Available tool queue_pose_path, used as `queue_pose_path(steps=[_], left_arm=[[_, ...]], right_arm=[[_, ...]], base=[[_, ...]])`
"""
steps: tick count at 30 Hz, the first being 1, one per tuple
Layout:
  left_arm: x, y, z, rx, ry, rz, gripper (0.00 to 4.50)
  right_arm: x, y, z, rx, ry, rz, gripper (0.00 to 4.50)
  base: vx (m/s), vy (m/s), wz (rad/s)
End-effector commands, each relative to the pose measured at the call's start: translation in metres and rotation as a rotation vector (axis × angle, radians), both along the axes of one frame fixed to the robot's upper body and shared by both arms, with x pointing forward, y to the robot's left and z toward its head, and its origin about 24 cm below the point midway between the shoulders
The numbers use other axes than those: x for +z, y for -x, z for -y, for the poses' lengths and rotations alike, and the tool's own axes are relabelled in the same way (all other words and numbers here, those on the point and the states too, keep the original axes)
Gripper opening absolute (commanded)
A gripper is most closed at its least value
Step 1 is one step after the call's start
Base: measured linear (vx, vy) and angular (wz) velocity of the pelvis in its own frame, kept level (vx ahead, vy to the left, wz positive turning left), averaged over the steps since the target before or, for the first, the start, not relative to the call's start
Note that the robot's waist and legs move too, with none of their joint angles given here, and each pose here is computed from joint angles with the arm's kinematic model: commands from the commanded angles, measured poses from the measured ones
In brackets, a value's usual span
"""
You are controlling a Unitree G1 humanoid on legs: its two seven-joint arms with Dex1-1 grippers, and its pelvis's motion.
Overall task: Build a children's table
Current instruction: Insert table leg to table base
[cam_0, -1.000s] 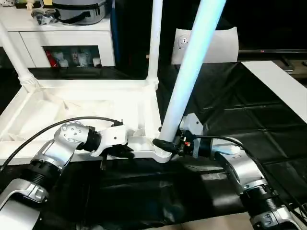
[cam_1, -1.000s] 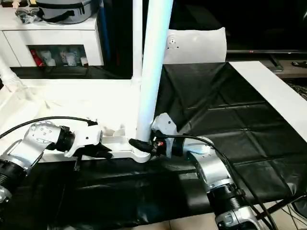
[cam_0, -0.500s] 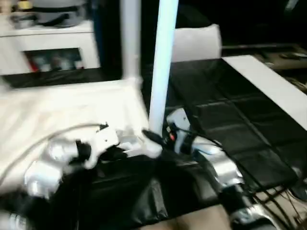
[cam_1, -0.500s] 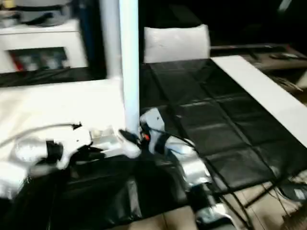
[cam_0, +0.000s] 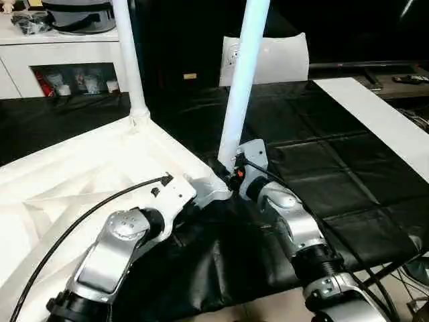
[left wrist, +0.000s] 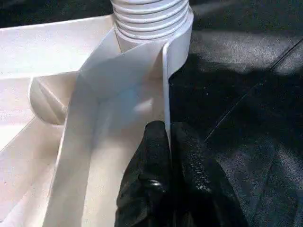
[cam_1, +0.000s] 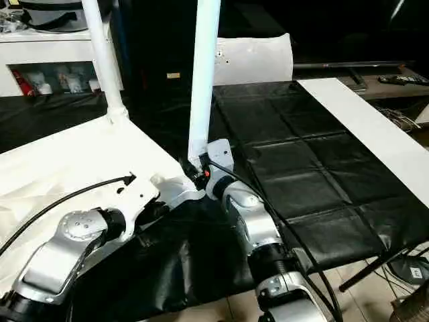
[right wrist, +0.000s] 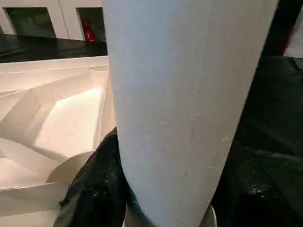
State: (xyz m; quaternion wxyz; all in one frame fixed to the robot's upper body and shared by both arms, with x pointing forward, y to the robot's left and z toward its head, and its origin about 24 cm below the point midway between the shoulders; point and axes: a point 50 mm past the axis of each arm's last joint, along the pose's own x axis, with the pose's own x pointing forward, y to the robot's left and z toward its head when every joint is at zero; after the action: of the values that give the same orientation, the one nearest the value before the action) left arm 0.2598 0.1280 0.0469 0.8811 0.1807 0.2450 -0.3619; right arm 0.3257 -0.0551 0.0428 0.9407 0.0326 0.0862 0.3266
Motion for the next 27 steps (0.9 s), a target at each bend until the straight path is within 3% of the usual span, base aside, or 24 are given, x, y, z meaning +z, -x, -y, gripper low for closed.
queue_pose_path(steps=[1,10,20,27], left_arm=[[0.005,-0.003,0.008,-0.025,-0.004,0.027,0.00],[0.004,-0.014,-0.011,0.016,-0.031,0.037,0.00],[0.002,-0.026,-0.031,-0.016,-0.053,0.026,0.00],[-0.001,-0.021,-0.039,-0.341,-0.091,-0.017,0.00]], right_arm=[[-0.027,0.014,-0.010,0.051,0.015,-0.142,2.24],[-0.028,0.014,-0.009,0.095,0.031,-0.136,3.10],[-0.029,0.032,0.020,0.159,0.004,-0.100,3.95],[-0.020,0.049,0.055,0.219,0.024,-0.066,4.43]], base=[[0.000,0.000,0.00],[0.000,0.000,0.00],[0.000,0.000,0.00],[0.000,0.000,0.00]])
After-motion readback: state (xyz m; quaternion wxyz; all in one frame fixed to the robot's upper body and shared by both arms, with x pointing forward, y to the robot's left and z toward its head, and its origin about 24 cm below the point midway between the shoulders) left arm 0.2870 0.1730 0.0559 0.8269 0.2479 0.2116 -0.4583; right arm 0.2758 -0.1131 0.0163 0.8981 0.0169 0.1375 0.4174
